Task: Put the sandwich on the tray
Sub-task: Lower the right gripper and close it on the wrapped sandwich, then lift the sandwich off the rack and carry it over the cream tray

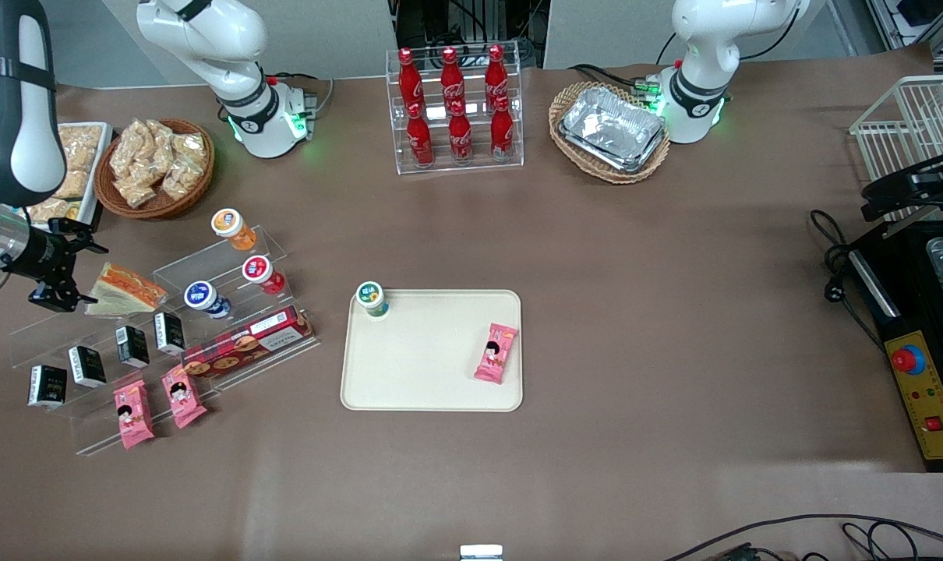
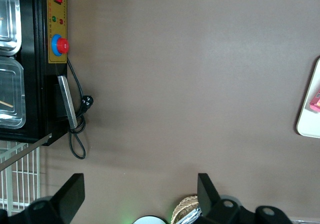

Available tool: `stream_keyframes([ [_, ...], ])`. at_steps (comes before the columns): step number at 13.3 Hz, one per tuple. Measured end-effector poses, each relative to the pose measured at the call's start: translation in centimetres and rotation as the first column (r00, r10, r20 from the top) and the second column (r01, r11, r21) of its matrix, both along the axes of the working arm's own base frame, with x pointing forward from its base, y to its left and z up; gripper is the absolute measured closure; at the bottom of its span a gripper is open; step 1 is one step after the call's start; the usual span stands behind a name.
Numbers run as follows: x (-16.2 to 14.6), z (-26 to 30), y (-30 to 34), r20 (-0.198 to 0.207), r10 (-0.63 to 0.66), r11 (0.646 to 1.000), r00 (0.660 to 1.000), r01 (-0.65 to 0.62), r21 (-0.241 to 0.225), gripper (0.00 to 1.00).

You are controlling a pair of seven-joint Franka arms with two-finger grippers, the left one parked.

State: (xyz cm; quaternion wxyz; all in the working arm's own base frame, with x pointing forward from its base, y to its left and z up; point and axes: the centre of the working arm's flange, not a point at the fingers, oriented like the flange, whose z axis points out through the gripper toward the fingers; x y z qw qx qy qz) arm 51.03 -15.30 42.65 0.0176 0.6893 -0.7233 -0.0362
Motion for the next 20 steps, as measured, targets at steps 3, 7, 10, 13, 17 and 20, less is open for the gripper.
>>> stream_keyframes([
  [3, -1.2, -1.2, 0.4, 0.029, -0.002, 1.0, 1.0, 0.002, -0.008, 0.0],
  [7, -2.3, -2.8, -0.4, 0.065, -0.022, 0.999, 0.998, 0.023, -0.023, 0.0],
  [10, -2.7, -3.9, -1.0, 0.091, -0.03, 0.999, 0.995, 0.033, -0.036, 0.0],
  [13, -2.9, -4.7, -0.8, 0.11, -0.032, 0.998, 0.993, 0.036, -0.042, 0.06],
  [17, -3.1, -5.5, -0.7, 0.138, -0.045, 0.997, 0.989, 0.052, -0.049, 0.31],
  [20, -3.1, -5.6, -0.6, 0.153, -0.043, 0.997, 0.987, 0.052, -0.053, 0.54],
])
